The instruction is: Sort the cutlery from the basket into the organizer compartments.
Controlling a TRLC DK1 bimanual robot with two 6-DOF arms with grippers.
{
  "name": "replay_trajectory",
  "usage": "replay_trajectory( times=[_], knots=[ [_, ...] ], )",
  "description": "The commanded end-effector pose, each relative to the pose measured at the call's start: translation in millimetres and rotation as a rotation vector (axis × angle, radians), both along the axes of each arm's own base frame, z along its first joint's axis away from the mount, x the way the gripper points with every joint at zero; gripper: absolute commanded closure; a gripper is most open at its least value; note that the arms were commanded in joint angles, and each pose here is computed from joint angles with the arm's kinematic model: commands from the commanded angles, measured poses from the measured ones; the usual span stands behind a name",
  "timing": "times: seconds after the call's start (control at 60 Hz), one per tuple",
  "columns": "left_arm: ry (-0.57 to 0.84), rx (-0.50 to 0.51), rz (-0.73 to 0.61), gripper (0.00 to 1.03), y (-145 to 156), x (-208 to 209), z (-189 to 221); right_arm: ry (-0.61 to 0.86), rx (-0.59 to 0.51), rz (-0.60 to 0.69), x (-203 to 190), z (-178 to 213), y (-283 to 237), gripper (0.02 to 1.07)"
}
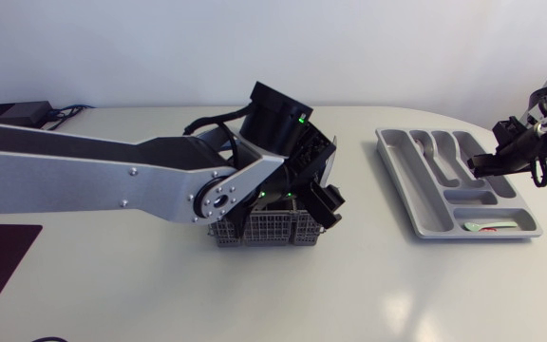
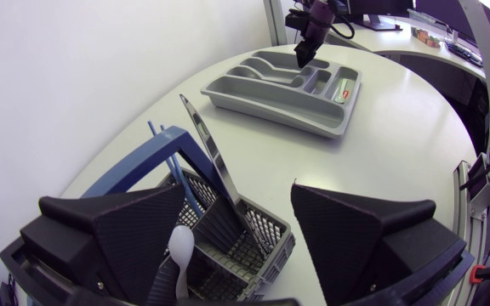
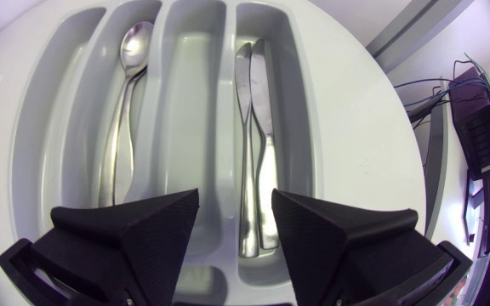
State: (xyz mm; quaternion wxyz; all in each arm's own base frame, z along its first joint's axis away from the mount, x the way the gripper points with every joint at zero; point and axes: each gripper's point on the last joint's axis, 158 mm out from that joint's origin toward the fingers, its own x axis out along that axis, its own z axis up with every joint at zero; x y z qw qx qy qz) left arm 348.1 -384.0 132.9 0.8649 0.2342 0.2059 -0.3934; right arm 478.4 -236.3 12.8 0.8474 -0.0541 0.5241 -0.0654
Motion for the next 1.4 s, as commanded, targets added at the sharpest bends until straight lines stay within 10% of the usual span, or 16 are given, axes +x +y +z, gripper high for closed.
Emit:
replay_trajectory(
  times=[0.0,0.567,1.383],
  knots=[
    [0.002,0.014,0.024,0.21,3.3,5.6,-10.7,-0.024,0.007,0.012,-9.4,14.4,15.0,0.27],
    [0.034,-0.029,0.096,0.48,0.5,29.9,-40.2,-0.174,0.047,0.157,-79.3,80.0,122.5,0.21],
    [0.12,-0.098,0.092,0.65,-15.1,35.2,-46.6,-0.175,0.054,0.229,-99.7,66.8,163.8,0.21]
  ],
)
